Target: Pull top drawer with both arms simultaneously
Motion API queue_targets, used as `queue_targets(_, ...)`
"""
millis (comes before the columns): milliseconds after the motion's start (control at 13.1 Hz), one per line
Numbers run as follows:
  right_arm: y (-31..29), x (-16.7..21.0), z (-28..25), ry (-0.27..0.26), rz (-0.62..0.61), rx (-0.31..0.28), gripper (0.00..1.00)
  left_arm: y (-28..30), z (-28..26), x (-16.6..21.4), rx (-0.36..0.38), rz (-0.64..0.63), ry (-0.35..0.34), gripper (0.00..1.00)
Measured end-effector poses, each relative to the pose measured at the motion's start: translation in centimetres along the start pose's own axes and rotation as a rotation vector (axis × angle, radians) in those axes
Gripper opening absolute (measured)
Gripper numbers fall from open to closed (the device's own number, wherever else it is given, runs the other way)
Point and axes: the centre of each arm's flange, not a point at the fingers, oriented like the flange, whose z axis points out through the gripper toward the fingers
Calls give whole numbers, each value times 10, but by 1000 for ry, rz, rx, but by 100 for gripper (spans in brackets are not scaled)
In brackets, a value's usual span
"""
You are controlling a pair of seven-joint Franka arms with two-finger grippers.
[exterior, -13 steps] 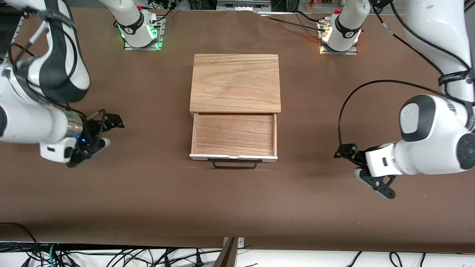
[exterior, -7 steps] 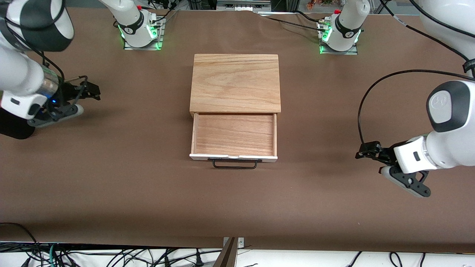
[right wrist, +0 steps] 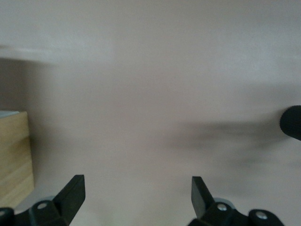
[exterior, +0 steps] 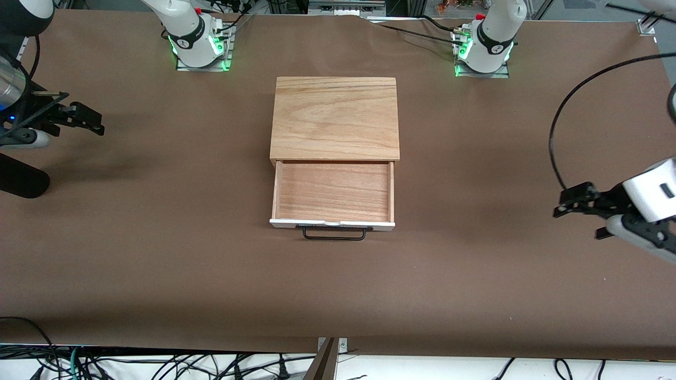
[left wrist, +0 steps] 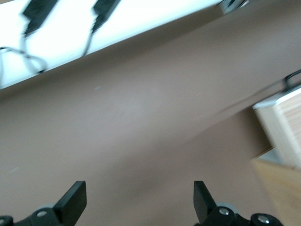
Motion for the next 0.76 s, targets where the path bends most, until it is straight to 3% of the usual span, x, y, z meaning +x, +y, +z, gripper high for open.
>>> queue_targets(153, 0, 1, -4, 13, 9, 4, 100, 7, -19, -17, 38, -18, -84, 100)
queue_targets(305, -1, 1, -5, 15, 17, 6, 100, 15, -28, -31, 28, -105, -149, 100)
queue_targets(763, -4, 2, -8, 21, 11, 6, 100, 38, -43, -72, -1, -201, -216, 100)
